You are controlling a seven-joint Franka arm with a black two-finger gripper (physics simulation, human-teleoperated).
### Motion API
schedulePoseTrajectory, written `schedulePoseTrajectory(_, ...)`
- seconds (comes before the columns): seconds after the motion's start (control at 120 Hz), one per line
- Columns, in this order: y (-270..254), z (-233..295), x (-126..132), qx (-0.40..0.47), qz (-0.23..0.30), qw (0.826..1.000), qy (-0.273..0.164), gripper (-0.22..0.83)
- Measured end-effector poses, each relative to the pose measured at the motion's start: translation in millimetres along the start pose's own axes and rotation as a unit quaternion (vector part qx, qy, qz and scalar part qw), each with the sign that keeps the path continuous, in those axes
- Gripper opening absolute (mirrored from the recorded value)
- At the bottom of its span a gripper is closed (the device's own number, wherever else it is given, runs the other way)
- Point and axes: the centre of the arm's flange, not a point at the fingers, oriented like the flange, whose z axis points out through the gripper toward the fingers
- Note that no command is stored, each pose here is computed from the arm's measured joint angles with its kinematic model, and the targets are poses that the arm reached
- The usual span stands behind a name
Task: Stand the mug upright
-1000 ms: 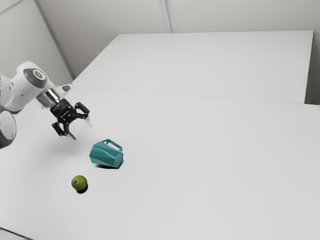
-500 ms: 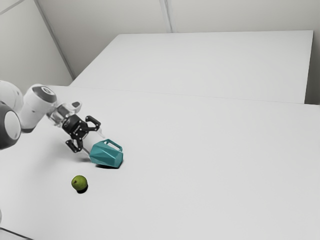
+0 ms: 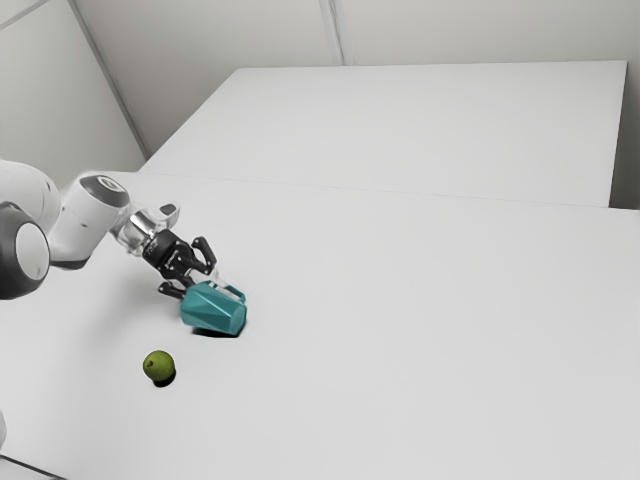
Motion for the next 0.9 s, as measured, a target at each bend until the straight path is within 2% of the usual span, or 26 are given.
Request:
schedulePoseTrajectory(0.067, 0.8, 0.4, -0.1, 0.0, 0.001, 1.0, 0.0, 0.0)
schedulePoseTrajectory(0.225, 10.6, 2.6, -1.6, 0.004, 0.008, 1.0, 0.0, -0.11)
schedulePoseTrajectory(0.433, 25.9, 1.9, -4.9, 0.014, 0.019, 1.0, 0.004, -0.15)
schedulePoseTrajectory(0.567, 68.4, -5.3, -32.5, 0.074, 0.063, 0.995, 0.03, -0.16)
schedulePoseTrajectory(0.725, 111.9, -16.5, -62.9, 0.184, 0.122, 0.971, 0.089, -0.17)
schedulePoseTrajectory(0.9, 149.5, -7.1, -70.8, 0.301, 0.19, 0.922, 0.154, -0.17)
